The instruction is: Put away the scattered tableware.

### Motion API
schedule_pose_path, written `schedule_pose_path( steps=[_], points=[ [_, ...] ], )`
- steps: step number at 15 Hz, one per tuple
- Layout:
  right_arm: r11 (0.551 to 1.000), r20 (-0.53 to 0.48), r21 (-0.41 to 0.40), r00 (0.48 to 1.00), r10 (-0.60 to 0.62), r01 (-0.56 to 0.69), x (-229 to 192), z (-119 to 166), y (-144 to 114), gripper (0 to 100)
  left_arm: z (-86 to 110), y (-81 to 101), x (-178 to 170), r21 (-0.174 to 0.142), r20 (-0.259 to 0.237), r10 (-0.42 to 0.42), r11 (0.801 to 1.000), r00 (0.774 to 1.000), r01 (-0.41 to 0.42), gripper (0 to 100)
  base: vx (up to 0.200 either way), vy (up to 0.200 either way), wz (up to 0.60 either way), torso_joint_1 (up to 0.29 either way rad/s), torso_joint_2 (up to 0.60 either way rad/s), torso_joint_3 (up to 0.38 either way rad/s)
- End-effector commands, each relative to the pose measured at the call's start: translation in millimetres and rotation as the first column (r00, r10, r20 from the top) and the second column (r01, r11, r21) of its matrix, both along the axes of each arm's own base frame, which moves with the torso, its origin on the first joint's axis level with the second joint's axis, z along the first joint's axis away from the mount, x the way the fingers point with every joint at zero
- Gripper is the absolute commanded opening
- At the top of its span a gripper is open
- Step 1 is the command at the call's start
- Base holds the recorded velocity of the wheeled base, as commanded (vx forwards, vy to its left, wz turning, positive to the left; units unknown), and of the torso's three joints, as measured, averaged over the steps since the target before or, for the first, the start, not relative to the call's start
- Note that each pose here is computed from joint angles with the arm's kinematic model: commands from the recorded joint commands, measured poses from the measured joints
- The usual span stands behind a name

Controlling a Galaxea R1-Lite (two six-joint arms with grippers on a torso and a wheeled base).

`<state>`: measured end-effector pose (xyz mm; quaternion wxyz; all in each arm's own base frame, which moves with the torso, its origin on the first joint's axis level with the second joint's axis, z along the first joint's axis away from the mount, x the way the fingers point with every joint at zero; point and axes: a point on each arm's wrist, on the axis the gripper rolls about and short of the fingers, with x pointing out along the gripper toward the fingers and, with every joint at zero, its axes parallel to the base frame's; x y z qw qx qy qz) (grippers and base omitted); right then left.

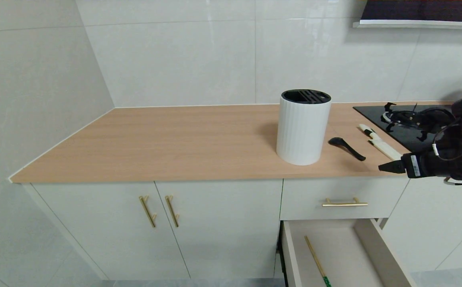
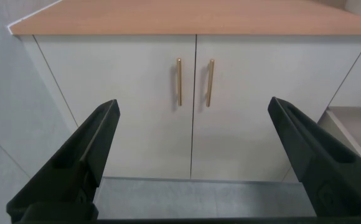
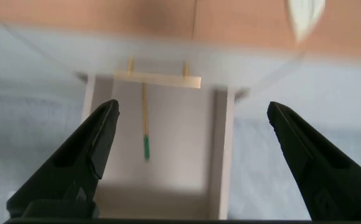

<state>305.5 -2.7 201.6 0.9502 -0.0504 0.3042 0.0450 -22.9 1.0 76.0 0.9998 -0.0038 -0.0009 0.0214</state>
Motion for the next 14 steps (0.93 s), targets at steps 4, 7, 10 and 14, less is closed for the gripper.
schedule_pose_path(
  steps=[4, 7, 10, 14],
  points=[
    [0.993, -0.023, -0.007, 0.993, 0.118, -0.118, 92, -40, -16, 100, 0.0, 0.0, 0, 0.000, 0.000, 0.000, 1.000, 1.000, 0.000, 100, 0.000, 0.000, 0.00, 0.000, 0.00, 0.000],
    [0.985, 0.032, 0.020, 0.984, 0.173, -0.174, 112, -51, -15, 100, 0.0, 0.0, 0, 0.000, 0.000, 0.000, 1.000, 1.000, 0.000, 100, 0.000, 0.000, 0.00, 0.000, 0.00, 0.000],
    [0.980, 0.123, 0.018, 0.973, 0.195, -0.199, 131, -59, -16, 100, 0.0, 0.0, 0, 0.000, 0.000, 0.000, 1.000, 1.000, 0.000, 100, 0.000, 0.000, 0.00, 0.000, 0.00, 0.000],
    [0.973, 0.148, 0.015, 0.963, 0.225, -0.230, 144, -77, -3, 100, 0.0, 0.0, 0, 0.000, 0.000, 0.000, 1.000, 1.000, 0.000, 100, 0.000, 0.000, 0.00, 0.000, 0.00, 0.000]
  ],
)
